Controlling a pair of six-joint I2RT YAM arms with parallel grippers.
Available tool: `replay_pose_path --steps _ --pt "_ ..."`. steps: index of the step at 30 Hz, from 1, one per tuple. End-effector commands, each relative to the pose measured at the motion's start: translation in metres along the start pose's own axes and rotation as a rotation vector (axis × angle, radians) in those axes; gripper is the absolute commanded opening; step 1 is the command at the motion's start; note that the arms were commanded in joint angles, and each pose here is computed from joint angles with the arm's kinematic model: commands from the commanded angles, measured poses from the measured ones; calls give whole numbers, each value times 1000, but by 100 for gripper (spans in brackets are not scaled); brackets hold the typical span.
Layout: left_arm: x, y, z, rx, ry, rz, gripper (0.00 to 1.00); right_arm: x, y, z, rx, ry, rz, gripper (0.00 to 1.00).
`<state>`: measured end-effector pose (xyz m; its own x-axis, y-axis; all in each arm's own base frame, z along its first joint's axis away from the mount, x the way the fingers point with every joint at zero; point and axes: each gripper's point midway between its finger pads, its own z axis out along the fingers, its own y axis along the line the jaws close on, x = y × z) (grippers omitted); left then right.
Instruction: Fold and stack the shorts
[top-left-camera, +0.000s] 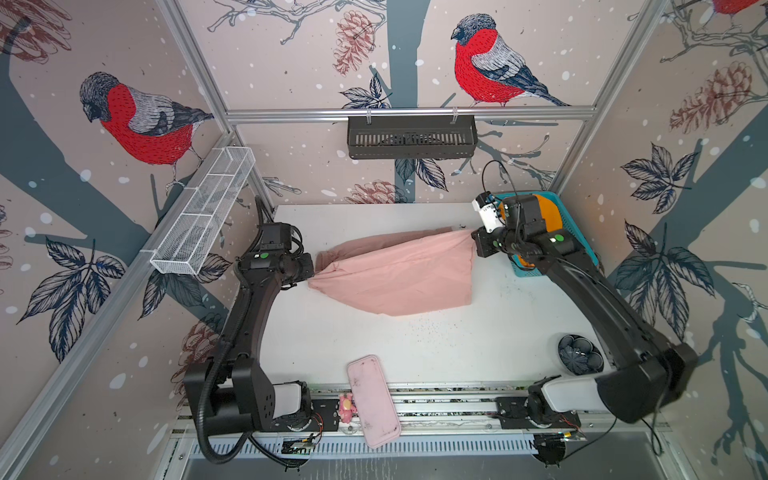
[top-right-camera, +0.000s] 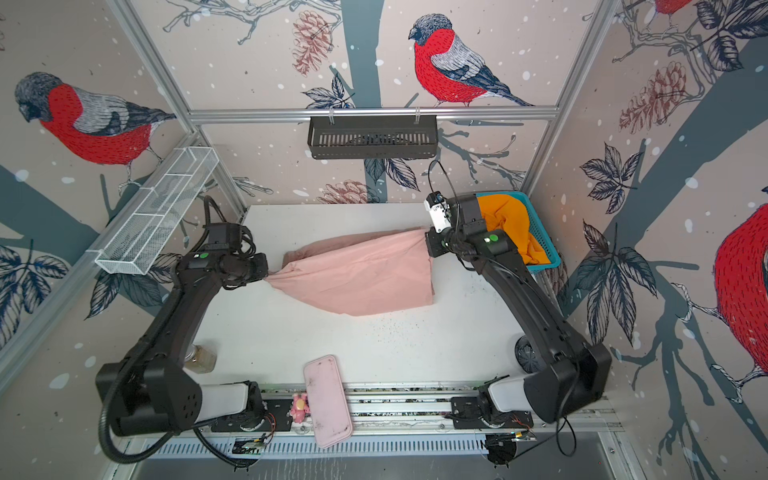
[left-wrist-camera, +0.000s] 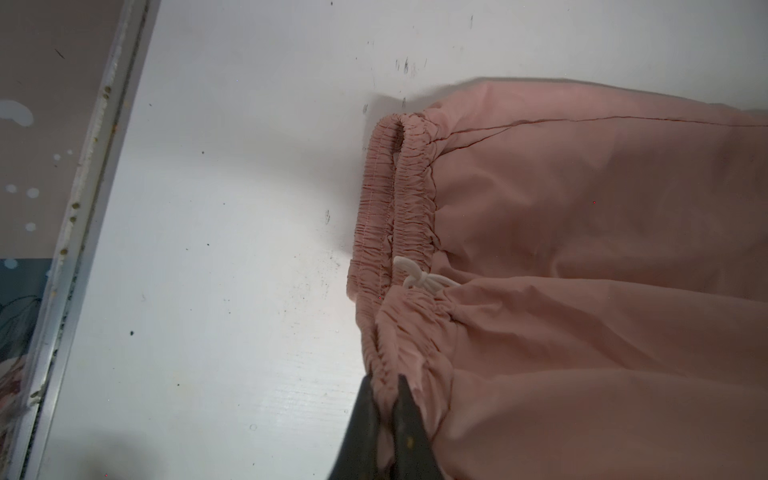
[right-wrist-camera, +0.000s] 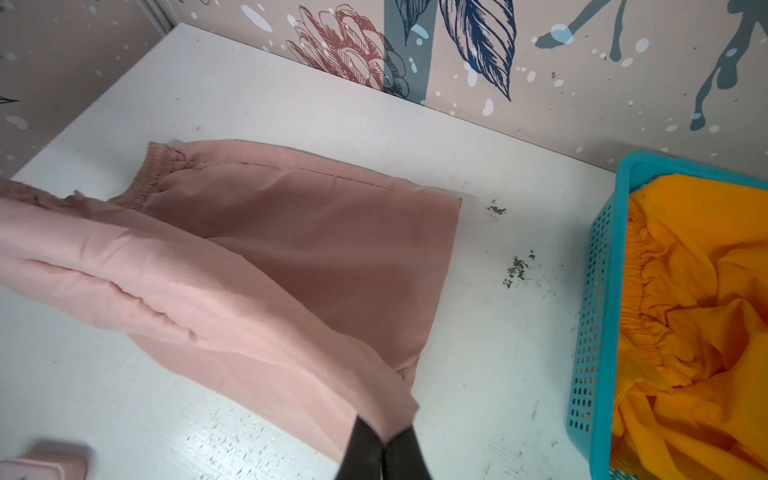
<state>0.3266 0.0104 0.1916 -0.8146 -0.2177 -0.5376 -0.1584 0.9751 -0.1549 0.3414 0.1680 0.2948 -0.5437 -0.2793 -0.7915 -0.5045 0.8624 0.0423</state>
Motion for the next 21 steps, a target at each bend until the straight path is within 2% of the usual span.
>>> replay_pose_path --steps 1,7,11,15,21 --pt "14 -6 -21 39 -8 23 0 2 6 -33 22 -71 40 1" --pt "27 -11 -58 77 -100 44 0 8 21 -93 31 -155 65 1" --pt "25 -15 -74 98 -156 50 0 8 27 -110 39 -179 69 1" --pt "28 -15 -55 101 -103 48 0 7 23 -96 60 -164 52 1" --pt "30 2 -13 9 -6 29 0 6 -3 -34 62 -47 35 1"
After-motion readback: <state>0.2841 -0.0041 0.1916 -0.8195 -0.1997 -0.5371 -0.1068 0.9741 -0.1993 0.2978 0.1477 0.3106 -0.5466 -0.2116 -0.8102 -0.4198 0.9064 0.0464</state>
